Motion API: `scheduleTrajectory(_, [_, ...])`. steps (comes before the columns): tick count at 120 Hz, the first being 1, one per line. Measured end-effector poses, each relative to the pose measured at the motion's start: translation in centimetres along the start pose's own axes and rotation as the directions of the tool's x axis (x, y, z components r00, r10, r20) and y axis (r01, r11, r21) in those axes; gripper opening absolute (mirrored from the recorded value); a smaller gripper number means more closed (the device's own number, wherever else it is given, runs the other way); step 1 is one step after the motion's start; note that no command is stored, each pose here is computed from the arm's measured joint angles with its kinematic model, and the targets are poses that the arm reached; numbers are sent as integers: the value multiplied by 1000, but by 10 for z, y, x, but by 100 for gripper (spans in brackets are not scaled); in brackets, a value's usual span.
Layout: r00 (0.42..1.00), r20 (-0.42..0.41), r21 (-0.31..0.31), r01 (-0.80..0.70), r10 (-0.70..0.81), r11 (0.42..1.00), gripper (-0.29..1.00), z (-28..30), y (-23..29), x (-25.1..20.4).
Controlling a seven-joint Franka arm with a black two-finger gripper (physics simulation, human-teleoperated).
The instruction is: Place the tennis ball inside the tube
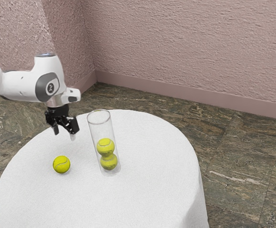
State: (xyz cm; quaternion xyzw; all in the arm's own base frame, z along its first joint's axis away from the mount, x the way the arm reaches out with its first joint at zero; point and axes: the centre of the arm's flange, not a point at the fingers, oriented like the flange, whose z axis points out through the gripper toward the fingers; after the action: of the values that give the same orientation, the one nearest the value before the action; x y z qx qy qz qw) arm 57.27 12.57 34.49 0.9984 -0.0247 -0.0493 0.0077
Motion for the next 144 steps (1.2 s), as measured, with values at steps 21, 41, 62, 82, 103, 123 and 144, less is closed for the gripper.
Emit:
scheduleTrajectory(21, [1000,22,-5,6,-6,1000,70,13,16,-30])
scheduleTrajectory(41, [1000,8,9,27,-27,1000,70,22,14,-43])
scheduleTrajectory(62, [999,6,10,38,-38,999,70,34,22,-55])
scheduleTrajectory(82, [998,-6,13,66,-66,998,70,40,18,-57])
scheduleTrajectory(103, [996,-7,10,91,-91,996,70,50,18,-63])
scheduleTrajectory(123, [994,-14,13,107,-107,994,70,58,17,-60])
scheduleTrajectory(144, [992,-14,10,127,-127,992,70,67,12,-58])
